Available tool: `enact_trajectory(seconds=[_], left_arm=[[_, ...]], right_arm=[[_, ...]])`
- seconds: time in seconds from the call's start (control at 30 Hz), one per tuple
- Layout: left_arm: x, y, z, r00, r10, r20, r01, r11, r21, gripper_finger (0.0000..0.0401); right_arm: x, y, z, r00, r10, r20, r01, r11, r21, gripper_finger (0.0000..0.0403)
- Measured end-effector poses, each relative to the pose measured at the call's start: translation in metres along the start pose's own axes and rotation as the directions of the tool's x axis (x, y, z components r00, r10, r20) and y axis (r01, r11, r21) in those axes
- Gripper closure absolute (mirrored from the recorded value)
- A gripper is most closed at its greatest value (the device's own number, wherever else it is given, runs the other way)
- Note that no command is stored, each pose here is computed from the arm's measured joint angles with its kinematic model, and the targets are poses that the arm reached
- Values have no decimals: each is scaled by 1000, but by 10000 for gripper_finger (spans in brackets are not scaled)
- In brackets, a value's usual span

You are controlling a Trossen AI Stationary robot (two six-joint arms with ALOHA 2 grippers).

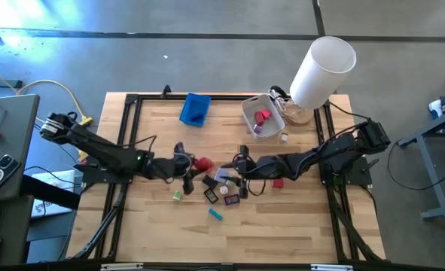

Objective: Pick & Place Office items
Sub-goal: Put the left red charger adapter into the white bin

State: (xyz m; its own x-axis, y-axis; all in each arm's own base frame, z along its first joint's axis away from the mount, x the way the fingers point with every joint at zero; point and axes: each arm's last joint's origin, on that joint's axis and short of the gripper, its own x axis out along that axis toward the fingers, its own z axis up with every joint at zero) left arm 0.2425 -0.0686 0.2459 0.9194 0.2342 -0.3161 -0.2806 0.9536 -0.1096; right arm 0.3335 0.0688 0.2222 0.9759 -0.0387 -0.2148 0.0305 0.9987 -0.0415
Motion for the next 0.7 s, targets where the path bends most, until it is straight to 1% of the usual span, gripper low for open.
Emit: enact_trajectory(seconds=[0.13,0.27,0.4,0.7], left_arm=[[2,-9,0,998,-38,41,36,998,45,290],[6,-13,2,994,-77,77,72,995,68,290],[13,-14,5,982,-156,107,149,986,70,290],[34,-6,0,975,-207,85,202,977,64,290]], right_arm=[[-1,1,11,994,34,109,-31,999,-31,250],[-2,2,17,983,72,168,-66,997,-41,250],[-1,-1,17,982,69,173,-62,997,-42,250],[0,-2,15,986,64,152,-56,997,-60,250]])
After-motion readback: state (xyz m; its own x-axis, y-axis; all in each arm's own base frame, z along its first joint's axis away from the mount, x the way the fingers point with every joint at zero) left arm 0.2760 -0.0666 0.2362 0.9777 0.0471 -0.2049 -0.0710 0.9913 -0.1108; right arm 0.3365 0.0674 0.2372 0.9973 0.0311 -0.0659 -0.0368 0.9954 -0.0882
